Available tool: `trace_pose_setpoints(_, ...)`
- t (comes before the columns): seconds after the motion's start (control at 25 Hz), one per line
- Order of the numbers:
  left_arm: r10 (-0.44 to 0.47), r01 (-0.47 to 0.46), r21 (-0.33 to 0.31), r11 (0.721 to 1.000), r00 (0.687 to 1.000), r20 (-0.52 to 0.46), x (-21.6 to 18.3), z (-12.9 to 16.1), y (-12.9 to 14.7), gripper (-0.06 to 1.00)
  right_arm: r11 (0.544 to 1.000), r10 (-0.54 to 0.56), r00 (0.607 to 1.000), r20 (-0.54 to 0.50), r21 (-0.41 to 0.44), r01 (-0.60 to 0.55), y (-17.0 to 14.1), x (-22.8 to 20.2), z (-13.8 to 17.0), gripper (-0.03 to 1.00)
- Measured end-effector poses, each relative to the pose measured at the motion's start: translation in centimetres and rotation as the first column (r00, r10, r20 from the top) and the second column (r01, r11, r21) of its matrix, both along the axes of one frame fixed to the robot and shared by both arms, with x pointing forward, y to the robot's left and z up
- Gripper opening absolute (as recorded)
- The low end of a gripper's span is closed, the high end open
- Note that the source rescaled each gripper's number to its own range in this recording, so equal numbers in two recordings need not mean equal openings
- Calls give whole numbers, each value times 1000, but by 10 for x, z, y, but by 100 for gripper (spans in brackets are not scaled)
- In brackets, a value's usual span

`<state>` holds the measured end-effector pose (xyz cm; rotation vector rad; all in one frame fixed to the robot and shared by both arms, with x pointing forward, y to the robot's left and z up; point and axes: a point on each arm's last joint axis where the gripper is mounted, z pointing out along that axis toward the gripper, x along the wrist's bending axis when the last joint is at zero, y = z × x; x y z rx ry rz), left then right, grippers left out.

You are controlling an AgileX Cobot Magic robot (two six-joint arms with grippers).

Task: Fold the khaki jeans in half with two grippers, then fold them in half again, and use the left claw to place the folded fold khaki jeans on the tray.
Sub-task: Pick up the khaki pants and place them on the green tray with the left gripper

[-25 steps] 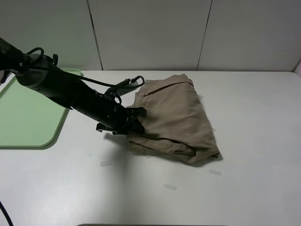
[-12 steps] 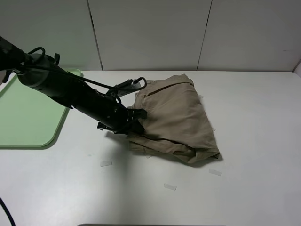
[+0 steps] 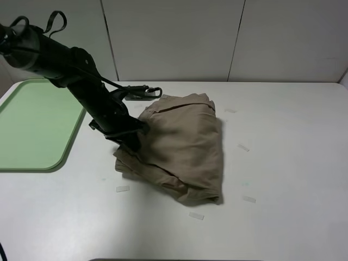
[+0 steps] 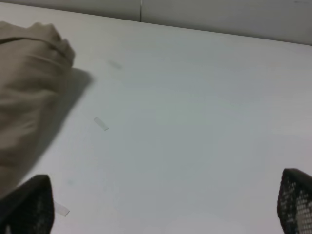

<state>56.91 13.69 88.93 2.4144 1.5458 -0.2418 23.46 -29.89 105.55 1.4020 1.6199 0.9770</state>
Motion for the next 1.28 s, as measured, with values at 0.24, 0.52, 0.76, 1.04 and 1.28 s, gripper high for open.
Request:
trace_pose_setpoints(0.24, -100, 90, 219, 972, 994, 36, 20, 23, 14, 12, 1000, 0, 1000, 0, 0, 0, 0, 0, 0, 100)
trace_pose_setpoints(0.52, -203, 150, 496, 855, 978, 55, 39, 49, 37, 12, 1000, 0, 1000, 1, 0, 0, 0, 0, 0, 100)
trace_pose_setpoints(0.76, -213, 110, 574, 811, 970, 116, 47, 73, 66, 12, 1000, 0, 1000, 1, 0, 0, 0, 0, 0, 100)
trace_pose_setpoints(1.04, -112, -5, 586, 810, 980, 162, 54, 90, 113, 11, 1000, 0, 1000, 2, 0, 0, 0, 0, 0, 100)
trace_pose_setpoints(1.28, -29, -83, 582, 809, 983, 180, 59, 90, 155, 11, 1000, 0, 1000, 2, 0, 0, 0, 0, 0, 100)
